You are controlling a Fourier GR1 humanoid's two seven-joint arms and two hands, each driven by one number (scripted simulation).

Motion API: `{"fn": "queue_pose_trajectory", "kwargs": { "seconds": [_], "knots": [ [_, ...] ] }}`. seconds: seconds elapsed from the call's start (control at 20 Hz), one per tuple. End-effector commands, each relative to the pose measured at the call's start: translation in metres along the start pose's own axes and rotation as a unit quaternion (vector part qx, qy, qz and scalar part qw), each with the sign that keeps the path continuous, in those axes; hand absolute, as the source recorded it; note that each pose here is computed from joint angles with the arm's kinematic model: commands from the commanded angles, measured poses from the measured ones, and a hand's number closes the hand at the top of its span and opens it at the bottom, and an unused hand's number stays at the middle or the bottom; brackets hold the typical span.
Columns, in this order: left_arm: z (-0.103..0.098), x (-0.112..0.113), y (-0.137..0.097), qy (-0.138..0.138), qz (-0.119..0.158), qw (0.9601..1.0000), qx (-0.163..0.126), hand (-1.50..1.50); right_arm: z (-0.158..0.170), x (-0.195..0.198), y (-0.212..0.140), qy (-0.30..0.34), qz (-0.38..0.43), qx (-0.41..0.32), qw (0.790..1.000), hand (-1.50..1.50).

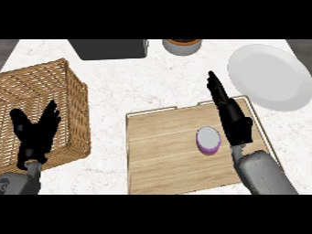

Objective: Pick the can from the tray and place it in the plate

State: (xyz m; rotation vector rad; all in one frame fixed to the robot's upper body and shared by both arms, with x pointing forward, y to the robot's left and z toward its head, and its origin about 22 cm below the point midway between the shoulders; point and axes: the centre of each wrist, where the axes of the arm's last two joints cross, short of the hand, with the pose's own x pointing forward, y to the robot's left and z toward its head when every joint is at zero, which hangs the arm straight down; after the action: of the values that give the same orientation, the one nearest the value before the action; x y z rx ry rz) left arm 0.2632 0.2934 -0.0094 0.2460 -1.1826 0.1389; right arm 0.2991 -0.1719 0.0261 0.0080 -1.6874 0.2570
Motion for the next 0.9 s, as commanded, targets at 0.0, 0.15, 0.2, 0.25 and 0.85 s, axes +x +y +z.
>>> {"fn": "queue_pose_trajectory", "kwargs": {
  "seconds": [0.0,0.15,0.2,0.25,0.85],
  "knots": [
    [0.000,0.012,0.002,-0.014,-0.020,0.9994,-0.025,0.00,-0.016,0.022,-0.014,-0.033,0.005,0.022,0.999,1.50],
    [0.008,-0.004,-0.012,0.004,-0.014,0.9982,-0.058,0.00,-0.056,0.100,-0.049,-0.117,0.031,0.111,0.986,1.50],
    [0.013,-0.005,-0.030,-0.004,-0.020,0.9971,-0.073,0.00,-0.062,0.117,-0.061,-0.138,0.038,0.147,0.979,1.50],
    [0.019,-0.019,-0.030,0.004,-0.022,0.9958,-0.089,0.00,-0.067,0.131,-0.067,-0.170,0.050,0.172,0.969,1.50],
    [0.036,-0.024,-0.048,0.001,0.012,0.9916,-0.129,0.00,-0.047,0.073,-0.164,-0.177,0.140,0.082,0.971,-1.50]
  ]
}}
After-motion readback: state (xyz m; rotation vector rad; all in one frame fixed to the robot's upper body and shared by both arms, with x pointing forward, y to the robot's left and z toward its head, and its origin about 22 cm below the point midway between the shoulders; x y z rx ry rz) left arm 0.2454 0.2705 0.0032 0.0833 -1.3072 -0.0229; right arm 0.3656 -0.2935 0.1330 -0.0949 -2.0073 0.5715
